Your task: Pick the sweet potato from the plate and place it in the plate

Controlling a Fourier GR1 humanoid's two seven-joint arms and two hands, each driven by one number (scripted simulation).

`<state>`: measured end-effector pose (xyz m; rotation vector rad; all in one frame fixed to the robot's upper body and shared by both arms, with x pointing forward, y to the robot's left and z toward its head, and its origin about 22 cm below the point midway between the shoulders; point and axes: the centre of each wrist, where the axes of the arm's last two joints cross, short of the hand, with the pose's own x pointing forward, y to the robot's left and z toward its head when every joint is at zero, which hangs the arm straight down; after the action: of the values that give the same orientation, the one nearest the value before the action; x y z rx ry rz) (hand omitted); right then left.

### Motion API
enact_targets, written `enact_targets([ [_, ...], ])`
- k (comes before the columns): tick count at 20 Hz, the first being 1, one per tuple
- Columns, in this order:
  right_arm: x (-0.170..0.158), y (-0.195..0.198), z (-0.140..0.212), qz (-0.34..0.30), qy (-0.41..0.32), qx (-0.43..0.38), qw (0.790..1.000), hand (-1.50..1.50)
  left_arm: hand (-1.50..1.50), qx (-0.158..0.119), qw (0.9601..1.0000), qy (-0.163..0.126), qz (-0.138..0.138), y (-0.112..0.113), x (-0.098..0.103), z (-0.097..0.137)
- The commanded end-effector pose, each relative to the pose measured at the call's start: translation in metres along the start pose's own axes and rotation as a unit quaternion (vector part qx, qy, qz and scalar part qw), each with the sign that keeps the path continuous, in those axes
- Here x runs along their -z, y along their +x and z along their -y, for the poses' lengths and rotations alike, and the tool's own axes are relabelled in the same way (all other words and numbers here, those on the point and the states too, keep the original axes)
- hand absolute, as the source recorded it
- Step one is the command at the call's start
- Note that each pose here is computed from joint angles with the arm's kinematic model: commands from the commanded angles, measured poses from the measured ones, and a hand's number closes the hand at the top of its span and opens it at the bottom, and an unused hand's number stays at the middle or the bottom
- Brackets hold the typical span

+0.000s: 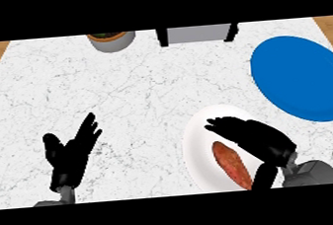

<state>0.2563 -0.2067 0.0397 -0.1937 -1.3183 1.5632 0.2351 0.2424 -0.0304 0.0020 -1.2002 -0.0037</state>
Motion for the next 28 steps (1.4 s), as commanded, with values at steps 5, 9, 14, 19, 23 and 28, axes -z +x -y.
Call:
enact_targets([
  [5,0.022,-0.001,-0.022,-0.011,0.033,-0.021,0.999,-1.5,0.0,0.001,1.0,-0.002,-0.01,-0.006,-0.014,0.011],
  [9,0.018,0.0,-0.038,0.028,0.059,-0.075,0.995,1.5,0.0,0.008,0.9999,0.004,-0.013,-0.013,-0.002,0.01],
  [14,0.023,0.0,-0.032,0.033,0.02,-0.075,0.996,1.5,0.0,0.005,1.0,0.004,0.0,-0.007,0.007,-0.002],
  [19,0.031,-0.006,-0.036,0.053,-0.036,-0.093,0.994,1.5,0.0,-0.003,0.9999,-0.004,-0.013,0.008,0.009,0.007],
  [23,-0.035,0.011,-0.053,0.013,-0.112,-0.063,0.992,1.5,0.0,-0.003,0.9999,0.008,-0.013,-0.011,-0.001,-0.001],
  [28,-0.076,0.044,-0.069,0.007,-0.254,-0.017,0.967,1.5,0.0,-0.004,0.9995,0.025,-0.019,-0.012,-0.013,-0.009],
])
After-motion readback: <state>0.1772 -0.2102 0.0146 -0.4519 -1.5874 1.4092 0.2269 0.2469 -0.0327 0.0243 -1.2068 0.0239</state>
